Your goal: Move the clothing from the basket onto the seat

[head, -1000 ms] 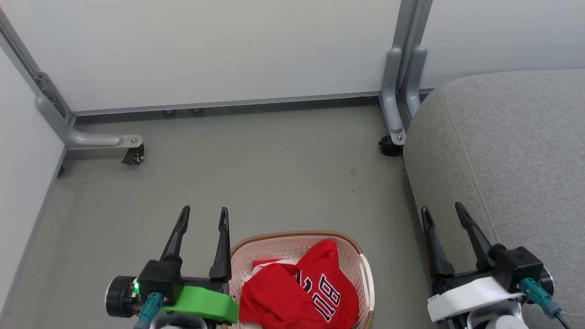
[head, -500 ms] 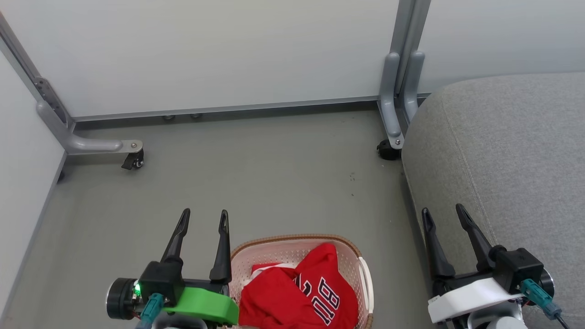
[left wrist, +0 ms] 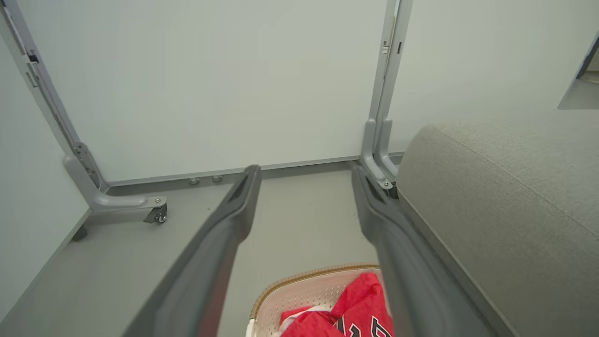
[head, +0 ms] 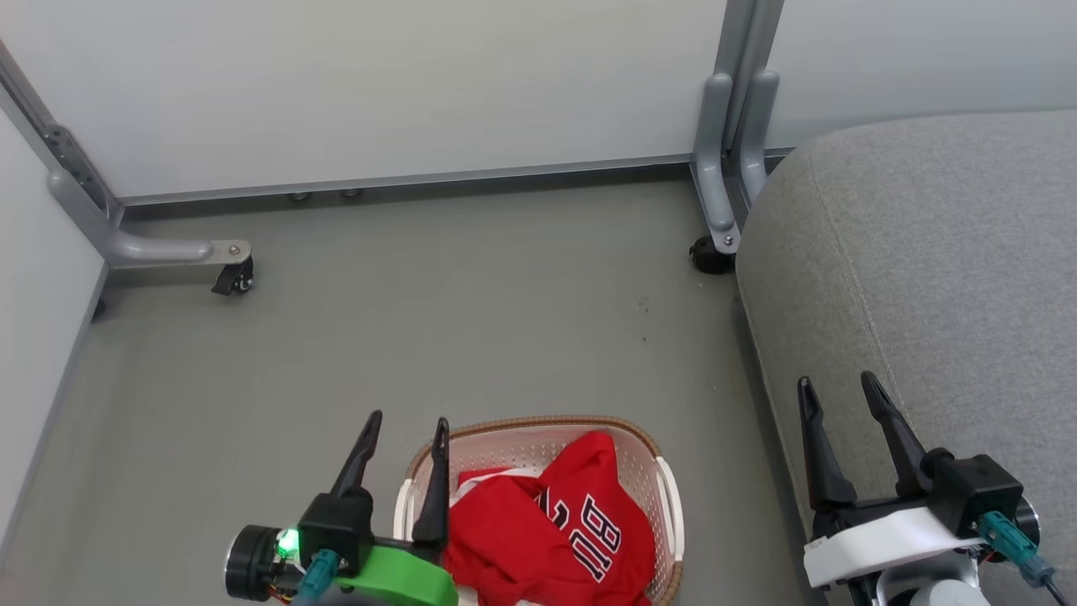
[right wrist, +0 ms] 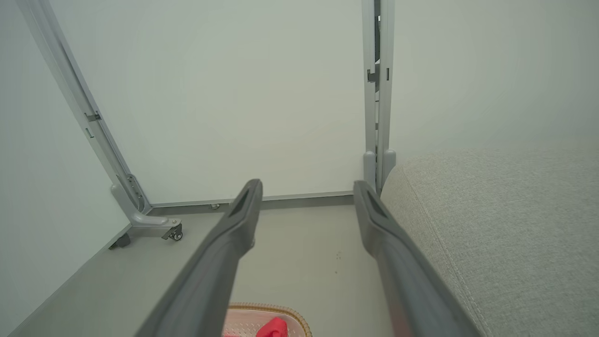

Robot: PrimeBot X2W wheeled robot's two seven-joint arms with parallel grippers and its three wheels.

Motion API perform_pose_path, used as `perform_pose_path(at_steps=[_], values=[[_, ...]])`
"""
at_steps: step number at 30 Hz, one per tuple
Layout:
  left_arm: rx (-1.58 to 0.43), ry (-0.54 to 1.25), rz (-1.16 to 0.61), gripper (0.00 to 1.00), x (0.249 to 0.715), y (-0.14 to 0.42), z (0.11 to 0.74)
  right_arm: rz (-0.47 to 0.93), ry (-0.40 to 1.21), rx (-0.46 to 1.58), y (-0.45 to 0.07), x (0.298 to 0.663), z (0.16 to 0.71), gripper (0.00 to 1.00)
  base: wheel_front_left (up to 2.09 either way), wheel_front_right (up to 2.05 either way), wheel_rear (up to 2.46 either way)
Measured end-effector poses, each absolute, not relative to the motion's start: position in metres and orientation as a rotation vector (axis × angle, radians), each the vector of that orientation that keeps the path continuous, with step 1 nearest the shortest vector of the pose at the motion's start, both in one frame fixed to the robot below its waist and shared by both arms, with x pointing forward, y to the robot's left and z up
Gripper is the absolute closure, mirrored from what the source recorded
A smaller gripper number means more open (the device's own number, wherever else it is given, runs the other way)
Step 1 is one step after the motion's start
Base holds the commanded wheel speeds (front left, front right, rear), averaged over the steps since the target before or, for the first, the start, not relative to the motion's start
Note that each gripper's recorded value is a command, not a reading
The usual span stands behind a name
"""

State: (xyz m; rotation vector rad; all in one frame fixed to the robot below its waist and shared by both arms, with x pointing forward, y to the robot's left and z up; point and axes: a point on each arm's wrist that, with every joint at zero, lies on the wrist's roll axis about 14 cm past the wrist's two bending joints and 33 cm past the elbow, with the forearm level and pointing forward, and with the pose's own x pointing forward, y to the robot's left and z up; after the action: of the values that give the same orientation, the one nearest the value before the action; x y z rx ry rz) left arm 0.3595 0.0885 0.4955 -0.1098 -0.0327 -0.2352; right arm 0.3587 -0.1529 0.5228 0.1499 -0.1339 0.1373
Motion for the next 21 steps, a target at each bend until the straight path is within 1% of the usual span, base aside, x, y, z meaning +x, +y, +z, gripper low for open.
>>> perform_pose_path(at_steps=[3,7,13,17,21], values=[[-0.051,0.042,-0.282,0.00,0.360,0.079,0.470,0.136,-0.129,0.145,-0.153,0.365,0.521,0.00,0.00,0.00,0.00],[0.001,0.038,-0.337,0.00,0.384,0.069,0.468,0.133,-0.140,0.134,-0.155,0.385,0.524,0.00,0.00,0.00,0.00],[0.104,0.111,-0.494,0.00,0.402,0.042,0.435,0.110,-0.126,0.114,-0.163,0.414,0.514,0.00,0.00,0.00,0.00],[0.193,0.199,-0.607,0.00,0.410,0.029,0.397,0.098,-0.115,0.100,-0.168,0.434,0.505,0.00,0.00,0.00,0.00],[0.301,0.323,-0.740,0.00,0.408,0.022,0.346,0.085,-0.086,0.093,-0.173,0.451,0.489,0.00,0.00,0.00,0.00]])
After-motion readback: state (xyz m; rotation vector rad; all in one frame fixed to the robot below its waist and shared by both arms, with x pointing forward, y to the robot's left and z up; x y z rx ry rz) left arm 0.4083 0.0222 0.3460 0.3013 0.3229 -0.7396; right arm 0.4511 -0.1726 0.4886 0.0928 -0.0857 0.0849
